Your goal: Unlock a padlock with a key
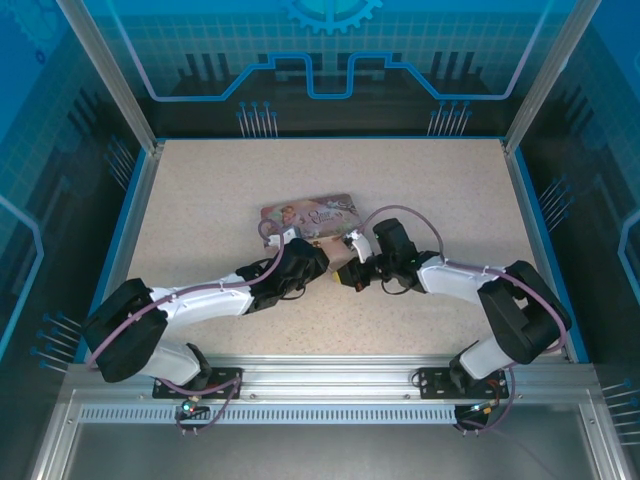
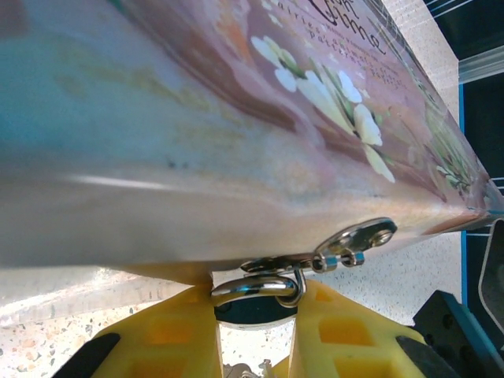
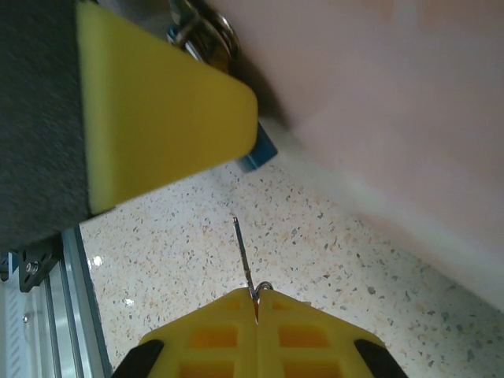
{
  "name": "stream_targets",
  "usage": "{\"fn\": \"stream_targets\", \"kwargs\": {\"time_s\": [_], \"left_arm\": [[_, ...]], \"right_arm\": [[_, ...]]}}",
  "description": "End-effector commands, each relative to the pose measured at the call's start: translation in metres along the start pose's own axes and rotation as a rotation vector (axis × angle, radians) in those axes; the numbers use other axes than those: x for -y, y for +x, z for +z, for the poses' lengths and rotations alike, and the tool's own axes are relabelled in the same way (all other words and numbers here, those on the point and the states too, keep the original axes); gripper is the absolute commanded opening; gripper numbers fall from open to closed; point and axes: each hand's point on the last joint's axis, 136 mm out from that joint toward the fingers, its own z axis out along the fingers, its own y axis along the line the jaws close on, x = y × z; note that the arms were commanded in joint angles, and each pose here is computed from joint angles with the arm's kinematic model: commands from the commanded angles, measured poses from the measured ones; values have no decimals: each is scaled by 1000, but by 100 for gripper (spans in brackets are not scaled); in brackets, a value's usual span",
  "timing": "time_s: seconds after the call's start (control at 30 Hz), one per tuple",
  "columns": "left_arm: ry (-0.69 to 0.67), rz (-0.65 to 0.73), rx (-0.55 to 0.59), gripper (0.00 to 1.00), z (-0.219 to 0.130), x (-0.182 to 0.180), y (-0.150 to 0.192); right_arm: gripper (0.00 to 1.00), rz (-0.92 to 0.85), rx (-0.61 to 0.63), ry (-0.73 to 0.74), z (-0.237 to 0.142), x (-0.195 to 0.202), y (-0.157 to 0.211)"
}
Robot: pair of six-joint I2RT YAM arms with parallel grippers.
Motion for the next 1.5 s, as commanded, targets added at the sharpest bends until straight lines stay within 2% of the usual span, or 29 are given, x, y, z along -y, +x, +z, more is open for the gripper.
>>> {"fn": "stream_targets", "kwargs": {"time_s": [0.0,0.5,0.57,0.67,1.03,1.47], "left_arm": [[137,-58,19,5,-12,32,-13],[167,-139,-55,2,-12,28,-11],[167,-148,-66,7,-12,28,-11],[175,-164,-93,2,-14,31,-11],[186,-180,-155,0,-16,37,-7],[193,-188,-181,0,-11,36,-2]], "right_arm": [[0,-70,37,3,-6,-1,-21],[0,-60,-42,68,-14,18,14],[0,-60,-39,66,-14,19,18],[0,-71,-37,74,-13,21,20],[0,-128,45,1,-17,4,-5],[0,-164,31,21,-10,4,-16]]}}
